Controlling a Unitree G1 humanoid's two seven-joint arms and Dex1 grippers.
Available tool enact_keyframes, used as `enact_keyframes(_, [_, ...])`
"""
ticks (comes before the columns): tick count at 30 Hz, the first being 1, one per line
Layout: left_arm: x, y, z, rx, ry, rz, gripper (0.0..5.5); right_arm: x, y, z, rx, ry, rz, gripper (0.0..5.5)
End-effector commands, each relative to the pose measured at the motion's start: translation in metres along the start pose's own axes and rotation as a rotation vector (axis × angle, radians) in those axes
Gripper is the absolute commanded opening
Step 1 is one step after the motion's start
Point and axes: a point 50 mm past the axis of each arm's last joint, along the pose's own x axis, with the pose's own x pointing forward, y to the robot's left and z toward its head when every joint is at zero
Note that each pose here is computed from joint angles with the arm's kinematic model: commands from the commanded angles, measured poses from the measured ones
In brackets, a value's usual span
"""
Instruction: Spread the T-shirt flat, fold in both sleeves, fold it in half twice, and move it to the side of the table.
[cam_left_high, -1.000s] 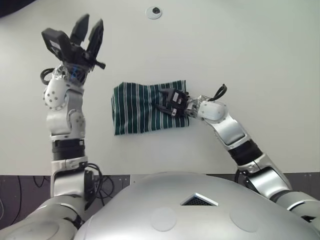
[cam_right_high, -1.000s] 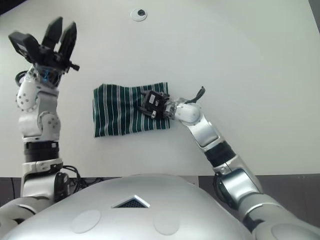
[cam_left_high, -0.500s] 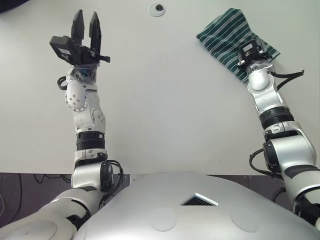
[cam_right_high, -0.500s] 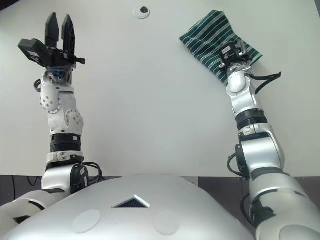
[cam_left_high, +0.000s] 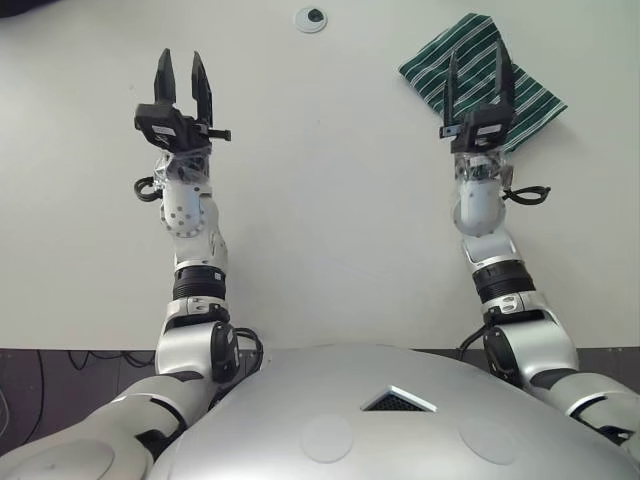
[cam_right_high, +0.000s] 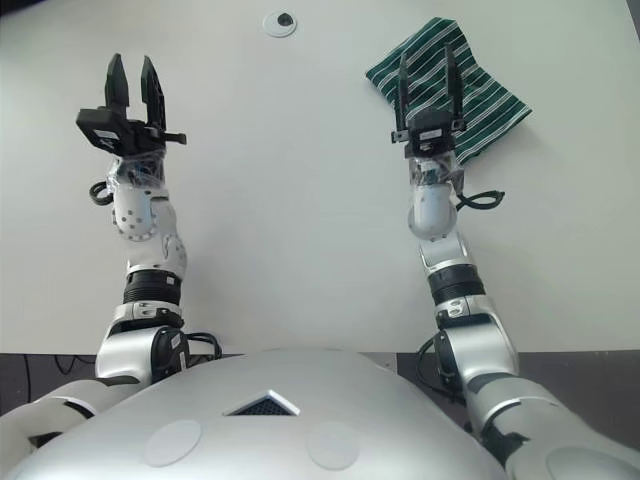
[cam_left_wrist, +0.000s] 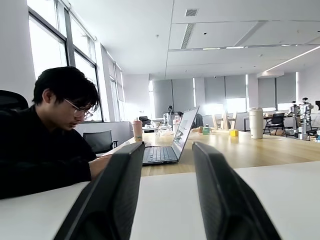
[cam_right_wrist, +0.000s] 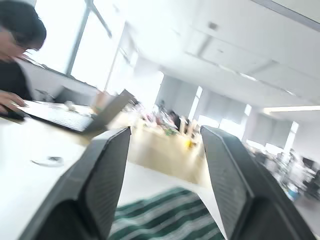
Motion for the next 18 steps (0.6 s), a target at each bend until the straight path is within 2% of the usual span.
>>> enact_keyframes(1, [0.000,-0.003,0.007,0.045,-0.081,0.009,1.71,-0.007,0.000,0.003,0.014,-0.018,0.006,2.56])
enact_keyframes(5, [-0.003,-0.009,0.014,0.078,-0.140,-0.021,1.71,-0.013,-0.004,-0.001,0.015,0.008,0.000,2.56])
enact_keyframes(18, [-0.020,-0.018,0.018,0.185,-0.153,0.012,1.71,-0.026,-0.004,-0.008,0.123,0.087,0.027,2.56])
